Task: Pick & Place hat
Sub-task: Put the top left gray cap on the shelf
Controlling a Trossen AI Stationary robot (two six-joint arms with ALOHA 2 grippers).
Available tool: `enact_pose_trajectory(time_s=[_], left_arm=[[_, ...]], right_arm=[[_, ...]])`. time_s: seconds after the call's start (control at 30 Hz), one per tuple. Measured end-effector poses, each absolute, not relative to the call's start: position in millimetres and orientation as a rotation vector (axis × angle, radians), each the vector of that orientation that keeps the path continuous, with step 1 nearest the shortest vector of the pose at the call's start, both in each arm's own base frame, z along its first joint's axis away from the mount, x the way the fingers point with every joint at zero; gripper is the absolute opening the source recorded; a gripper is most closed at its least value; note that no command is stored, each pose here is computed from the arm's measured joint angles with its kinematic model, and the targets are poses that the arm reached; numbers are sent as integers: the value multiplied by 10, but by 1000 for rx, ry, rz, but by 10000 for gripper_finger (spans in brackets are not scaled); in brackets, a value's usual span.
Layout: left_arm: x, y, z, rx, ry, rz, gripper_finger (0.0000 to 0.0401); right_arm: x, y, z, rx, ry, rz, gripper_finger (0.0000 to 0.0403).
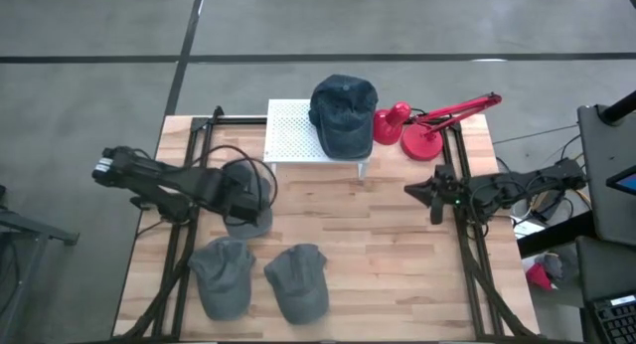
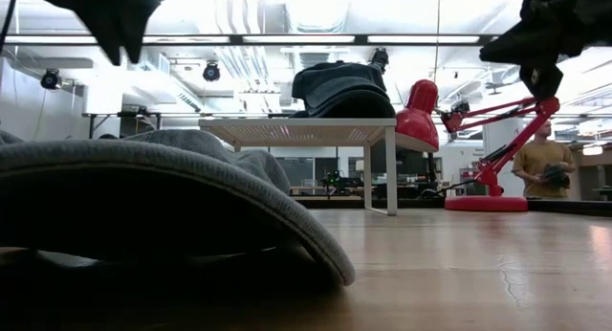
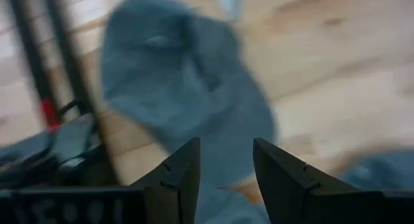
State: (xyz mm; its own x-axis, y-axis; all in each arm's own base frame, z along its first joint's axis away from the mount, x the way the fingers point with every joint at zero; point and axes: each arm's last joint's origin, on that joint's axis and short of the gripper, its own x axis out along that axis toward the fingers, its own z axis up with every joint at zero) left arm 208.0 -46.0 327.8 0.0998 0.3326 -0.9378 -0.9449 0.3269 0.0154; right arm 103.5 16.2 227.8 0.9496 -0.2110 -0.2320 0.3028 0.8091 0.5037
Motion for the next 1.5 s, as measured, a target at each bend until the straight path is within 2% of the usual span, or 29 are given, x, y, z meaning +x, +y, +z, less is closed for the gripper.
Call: enact_pose_trajectory(time_s=[0.6, 1.13, 1.5], left_arm=[[2100, -446, 2913, -701, 1099, 1185, 142], [2153, -451, 2883, -717, 1064, 1172, 142], [2144, -416, 2826, -729, 977, 1253, 154]], right_arm=[[1048, 163, 2215, 570, 157, -276, 27], [1048, 163, 2215, 576, 157, -276, 27], [1048, 164, 2214, 578, 158, -276, 27]])
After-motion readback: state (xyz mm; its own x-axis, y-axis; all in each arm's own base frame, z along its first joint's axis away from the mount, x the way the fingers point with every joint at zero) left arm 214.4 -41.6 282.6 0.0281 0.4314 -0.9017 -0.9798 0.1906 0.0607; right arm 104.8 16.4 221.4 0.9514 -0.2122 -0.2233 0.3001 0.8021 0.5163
